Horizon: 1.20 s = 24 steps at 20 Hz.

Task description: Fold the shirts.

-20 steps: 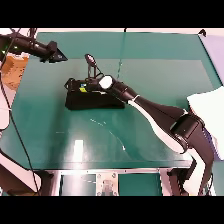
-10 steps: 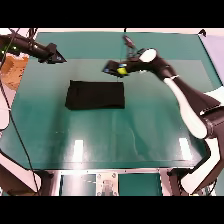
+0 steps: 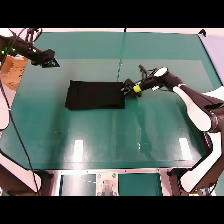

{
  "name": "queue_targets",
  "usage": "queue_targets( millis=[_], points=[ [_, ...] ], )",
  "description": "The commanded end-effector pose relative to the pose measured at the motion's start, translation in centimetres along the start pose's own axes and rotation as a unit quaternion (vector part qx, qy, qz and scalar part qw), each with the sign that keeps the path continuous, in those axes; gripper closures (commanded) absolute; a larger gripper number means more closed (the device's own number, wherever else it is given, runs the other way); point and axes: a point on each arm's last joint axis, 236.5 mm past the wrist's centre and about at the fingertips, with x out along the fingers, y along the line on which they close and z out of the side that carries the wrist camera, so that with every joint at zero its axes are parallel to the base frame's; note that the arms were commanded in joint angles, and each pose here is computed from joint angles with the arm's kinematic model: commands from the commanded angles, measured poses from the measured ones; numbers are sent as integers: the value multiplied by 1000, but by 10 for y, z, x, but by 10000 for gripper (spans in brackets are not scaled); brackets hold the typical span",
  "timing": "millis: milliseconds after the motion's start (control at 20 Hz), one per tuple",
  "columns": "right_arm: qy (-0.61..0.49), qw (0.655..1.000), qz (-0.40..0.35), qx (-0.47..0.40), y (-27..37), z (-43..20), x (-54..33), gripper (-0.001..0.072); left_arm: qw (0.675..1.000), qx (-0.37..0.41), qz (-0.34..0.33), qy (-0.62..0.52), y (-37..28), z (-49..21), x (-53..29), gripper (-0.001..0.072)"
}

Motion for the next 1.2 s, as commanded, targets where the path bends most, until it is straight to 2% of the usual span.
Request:
queue_targets(
  millis=[0, 50, 100, 300, 550, 700, 900, 1150],
  points=[
    [16, 999, 31, 12, 21, -22, 40, 213, 1000, 1, 18, 3, 8, -1, -1, 686],
    [15, 999, 47, -4, 35, -24, 45, 542, 1000, 1, 18, 3, 8, -1, -1, 686],
    [14, 998, 65, -19, 51, -24, 44, 695, 1000, 1, 18, 3, 8, -2, -1, 686],
    [-32, 990, 110, -84, 114, 8, -13, 695, 1000, 1, 17, 6, 8, -3, -1, 686],
    [-177, 965, 149, -122, 156, 68, -189, 695, 1000, 1, 20, 7, 9, -3, -1, 686],
    [-239, 955, 143, -101, 128, 82, -289, 695, 1000, 1, 20, 7, 9, -3, -1, 686],
    [-345, 932, 93, -54, 57, 89, -408, 695, 1000, -10, 20, 6, 9, -3, -1, 686],
    [-452, 891, 1, 47, -47, 49, -534, 695, 1000, -12, 20, 6, 10, -3, -1, 686]
  ],
)
